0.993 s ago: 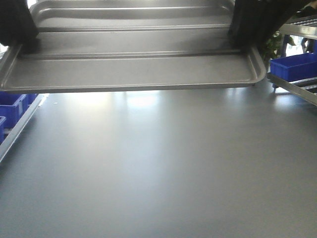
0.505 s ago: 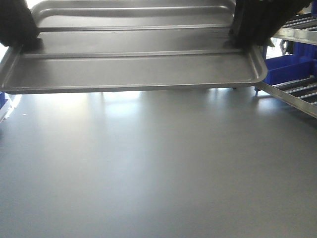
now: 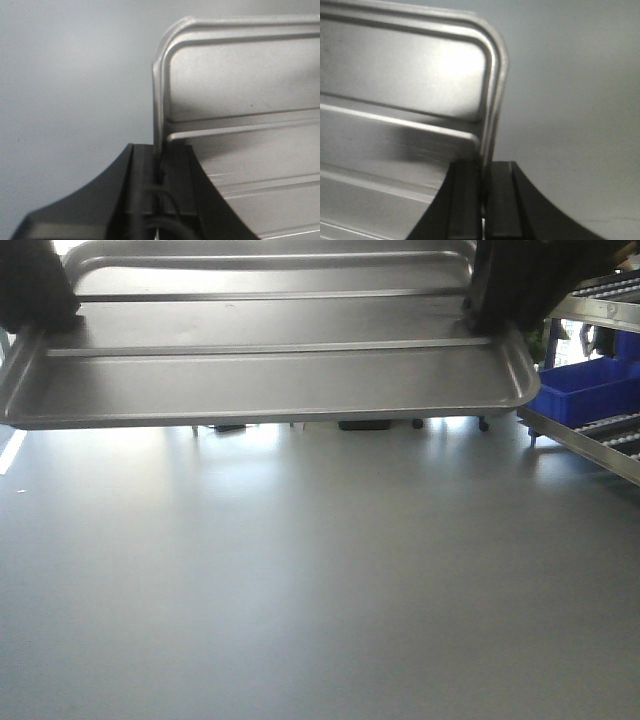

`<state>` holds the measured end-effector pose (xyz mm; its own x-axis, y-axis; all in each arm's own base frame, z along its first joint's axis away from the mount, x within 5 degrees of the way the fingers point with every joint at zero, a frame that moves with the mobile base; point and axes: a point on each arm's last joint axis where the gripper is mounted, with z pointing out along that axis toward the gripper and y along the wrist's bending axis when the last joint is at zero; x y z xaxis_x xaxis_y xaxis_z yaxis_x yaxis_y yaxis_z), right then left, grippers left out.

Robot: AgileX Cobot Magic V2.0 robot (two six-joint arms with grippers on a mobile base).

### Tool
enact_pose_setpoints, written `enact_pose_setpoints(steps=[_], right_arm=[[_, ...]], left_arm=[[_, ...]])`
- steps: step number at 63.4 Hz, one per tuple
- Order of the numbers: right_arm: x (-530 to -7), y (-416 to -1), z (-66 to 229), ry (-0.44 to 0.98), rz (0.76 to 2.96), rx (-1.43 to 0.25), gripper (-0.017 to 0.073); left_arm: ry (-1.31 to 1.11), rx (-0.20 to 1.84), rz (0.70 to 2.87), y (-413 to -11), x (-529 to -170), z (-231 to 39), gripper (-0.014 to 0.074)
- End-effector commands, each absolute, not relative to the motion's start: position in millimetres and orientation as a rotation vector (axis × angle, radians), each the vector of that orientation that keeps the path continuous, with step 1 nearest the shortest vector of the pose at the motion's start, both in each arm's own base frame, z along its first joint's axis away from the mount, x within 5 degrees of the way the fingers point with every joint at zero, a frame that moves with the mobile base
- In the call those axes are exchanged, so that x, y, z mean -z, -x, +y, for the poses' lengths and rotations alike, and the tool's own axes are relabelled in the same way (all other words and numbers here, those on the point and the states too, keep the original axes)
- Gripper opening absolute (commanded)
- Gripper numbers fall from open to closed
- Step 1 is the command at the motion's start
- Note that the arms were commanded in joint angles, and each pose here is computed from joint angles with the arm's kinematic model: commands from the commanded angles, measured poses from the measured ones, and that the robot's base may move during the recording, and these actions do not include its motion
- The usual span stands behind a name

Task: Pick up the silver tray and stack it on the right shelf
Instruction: 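Hold the silver tray with both grippers while the base drives to the other shelf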

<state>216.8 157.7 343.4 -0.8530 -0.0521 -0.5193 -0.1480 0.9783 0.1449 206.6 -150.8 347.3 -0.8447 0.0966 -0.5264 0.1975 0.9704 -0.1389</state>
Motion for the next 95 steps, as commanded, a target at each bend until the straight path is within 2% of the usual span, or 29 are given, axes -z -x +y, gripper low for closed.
enact_pose_setpoints(steps=[1, 95], right_arm=[[-366.8, -216.7, 153.1, 0.17, 2.462, -0.27, 0.0057], [-366.8, -216.7, 153.1, 0.17, 2.462, -0.27, 0.0057]], left_arm=[[-0.234, 0.277, 2.493, -203.7, -365.5, -149.2, -0.0093], [-0.234, 0.279, 2.496, -203.9, -365.0, -149.6, -0.0093]])
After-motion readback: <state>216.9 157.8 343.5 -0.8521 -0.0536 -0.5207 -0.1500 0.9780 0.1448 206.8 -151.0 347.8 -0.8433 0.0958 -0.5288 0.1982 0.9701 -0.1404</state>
